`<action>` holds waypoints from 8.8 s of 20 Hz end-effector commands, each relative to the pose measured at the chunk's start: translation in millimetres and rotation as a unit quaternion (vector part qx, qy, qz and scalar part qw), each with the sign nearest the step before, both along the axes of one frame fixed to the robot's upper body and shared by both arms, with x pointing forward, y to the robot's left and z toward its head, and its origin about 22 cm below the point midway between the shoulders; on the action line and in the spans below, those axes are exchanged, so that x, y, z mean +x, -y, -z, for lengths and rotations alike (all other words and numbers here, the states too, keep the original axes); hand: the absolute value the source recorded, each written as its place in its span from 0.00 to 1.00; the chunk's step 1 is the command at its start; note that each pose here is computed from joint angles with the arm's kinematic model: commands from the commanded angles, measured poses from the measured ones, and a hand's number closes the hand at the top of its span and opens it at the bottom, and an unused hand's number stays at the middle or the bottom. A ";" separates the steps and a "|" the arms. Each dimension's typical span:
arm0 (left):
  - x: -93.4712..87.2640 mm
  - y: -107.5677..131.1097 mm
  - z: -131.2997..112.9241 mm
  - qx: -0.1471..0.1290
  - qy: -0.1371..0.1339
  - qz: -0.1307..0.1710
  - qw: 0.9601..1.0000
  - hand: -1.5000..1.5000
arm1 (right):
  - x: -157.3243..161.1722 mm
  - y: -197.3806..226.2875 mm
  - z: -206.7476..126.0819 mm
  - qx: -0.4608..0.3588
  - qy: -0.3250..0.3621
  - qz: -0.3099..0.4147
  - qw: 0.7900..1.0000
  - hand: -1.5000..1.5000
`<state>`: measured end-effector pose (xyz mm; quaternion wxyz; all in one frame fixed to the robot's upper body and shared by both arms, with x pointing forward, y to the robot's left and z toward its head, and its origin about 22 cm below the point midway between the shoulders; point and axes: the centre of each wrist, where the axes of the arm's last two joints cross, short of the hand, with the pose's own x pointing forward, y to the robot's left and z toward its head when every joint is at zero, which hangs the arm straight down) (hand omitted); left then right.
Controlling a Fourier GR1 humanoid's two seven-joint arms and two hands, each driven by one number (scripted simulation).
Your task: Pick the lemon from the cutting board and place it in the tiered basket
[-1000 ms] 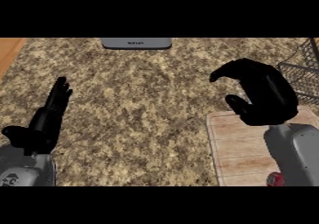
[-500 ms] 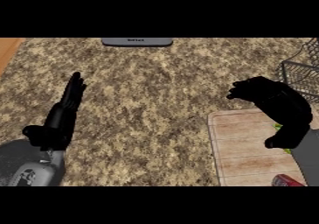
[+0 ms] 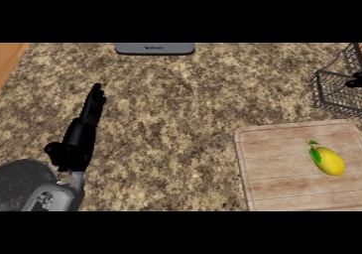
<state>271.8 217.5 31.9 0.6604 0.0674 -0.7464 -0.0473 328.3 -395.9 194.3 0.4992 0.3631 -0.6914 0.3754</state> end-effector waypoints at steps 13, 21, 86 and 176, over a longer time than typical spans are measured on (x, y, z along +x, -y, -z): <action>0.8 15.7 2.5 0.001 -0.006 -0.008 1.000 0.50 | -76.8 -38.8 -153.4 -0.310 0.312 -0.113 0.891 0.00; -6.4 22.8 9.5 0.007 -0.006 -0.005 1.000 0.50 | -97.6 -48.0 -135.9 -0.333 0.329 -0.107 0.877 0.00; 8.5 26.5 1.0 0.013 0.001 0.004 1.000 0.50 | -91.2 -88.4 -13.5 -0.486 0.387 -0.088 0.779 0.00; 6.9 35.1 -13.6 0.015 -0.008 -0.012 1.000 0.50 | 1.1 -46.6 -143.5 -0.514 0.057 0.695 0.499 1.00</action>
